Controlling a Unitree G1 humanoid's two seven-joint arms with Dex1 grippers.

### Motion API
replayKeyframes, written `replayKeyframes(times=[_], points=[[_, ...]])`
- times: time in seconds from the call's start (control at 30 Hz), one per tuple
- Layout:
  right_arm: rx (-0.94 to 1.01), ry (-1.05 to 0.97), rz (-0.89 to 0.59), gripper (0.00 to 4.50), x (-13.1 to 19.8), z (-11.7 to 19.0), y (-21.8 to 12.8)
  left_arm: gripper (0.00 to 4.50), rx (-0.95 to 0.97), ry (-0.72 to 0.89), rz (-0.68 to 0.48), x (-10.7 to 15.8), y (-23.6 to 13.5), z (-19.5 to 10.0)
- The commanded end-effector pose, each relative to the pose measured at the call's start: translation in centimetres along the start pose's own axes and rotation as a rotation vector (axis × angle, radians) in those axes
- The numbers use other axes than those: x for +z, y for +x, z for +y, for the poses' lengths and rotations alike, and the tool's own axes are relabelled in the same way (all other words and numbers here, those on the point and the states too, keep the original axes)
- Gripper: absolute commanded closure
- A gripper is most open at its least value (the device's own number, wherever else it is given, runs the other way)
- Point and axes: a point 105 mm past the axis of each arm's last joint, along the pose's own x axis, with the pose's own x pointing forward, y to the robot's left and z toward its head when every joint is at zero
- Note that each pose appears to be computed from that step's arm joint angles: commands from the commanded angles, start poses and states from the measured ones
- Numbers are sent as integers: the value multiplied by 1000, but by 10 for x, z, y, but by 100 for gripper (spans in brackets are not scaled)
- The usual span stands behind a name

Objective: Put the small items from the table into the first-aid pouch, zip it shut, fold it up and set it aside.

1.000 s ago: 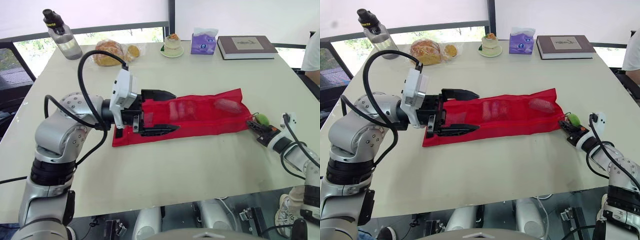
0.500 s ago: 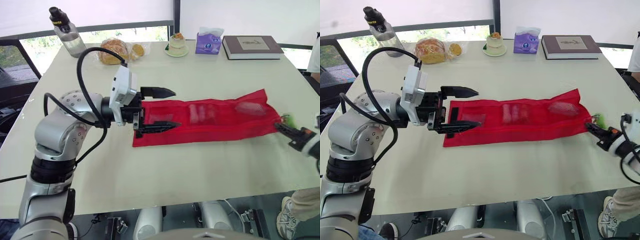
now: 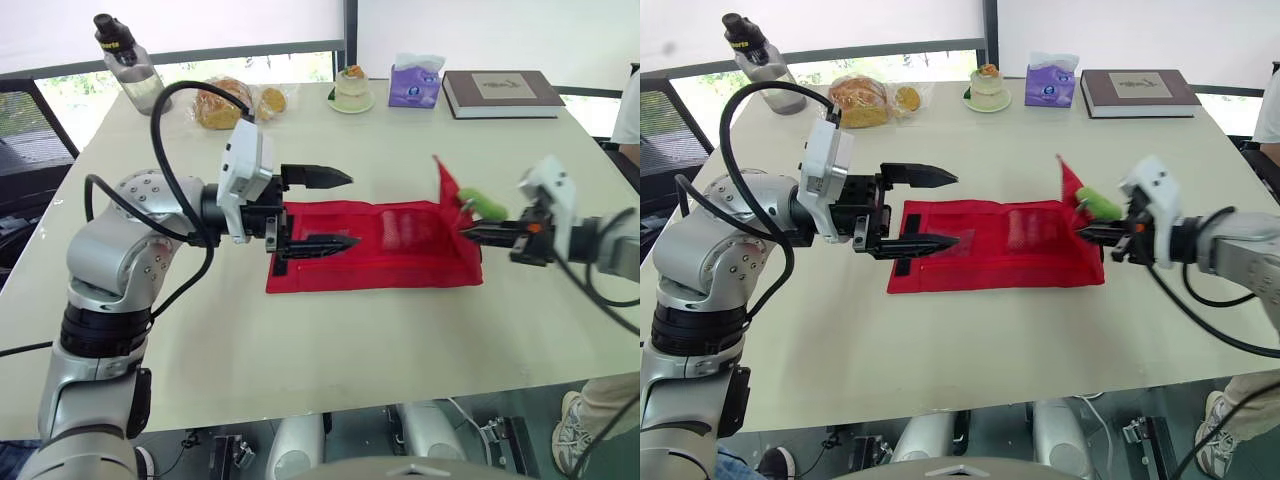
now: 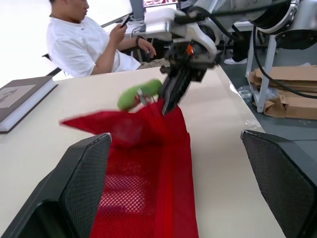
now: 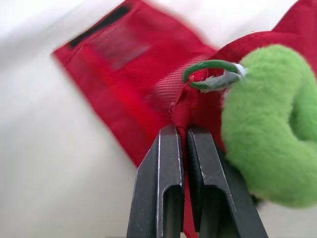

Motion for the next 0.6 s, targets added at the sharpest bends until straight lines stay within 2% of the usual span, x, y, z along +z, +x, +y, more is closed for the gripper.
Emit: replayKeyframes(times=[0.03, 0.27, 0.5, 0.53, 0.6], points=[[51, -132, 29, 446, 9, 9, 18, 0, 26, 52, -10, 11, -4, 0], [139, -297, 146, 446, -2, 28, 60, 0, 76, 43, 4, 7, -10, 0], [142, -531, 236, 446, -16, 26, 69, 0, 118, 25, 8, 0, -13, 1], [185, -557, 227, 381, -20, 34, 69, 0, 122, 21, 5, -1, -13, 1], [218, -568, 237, 311, -29, 39, 67, 0, 129, 14, -2, -2, -12, 1]])
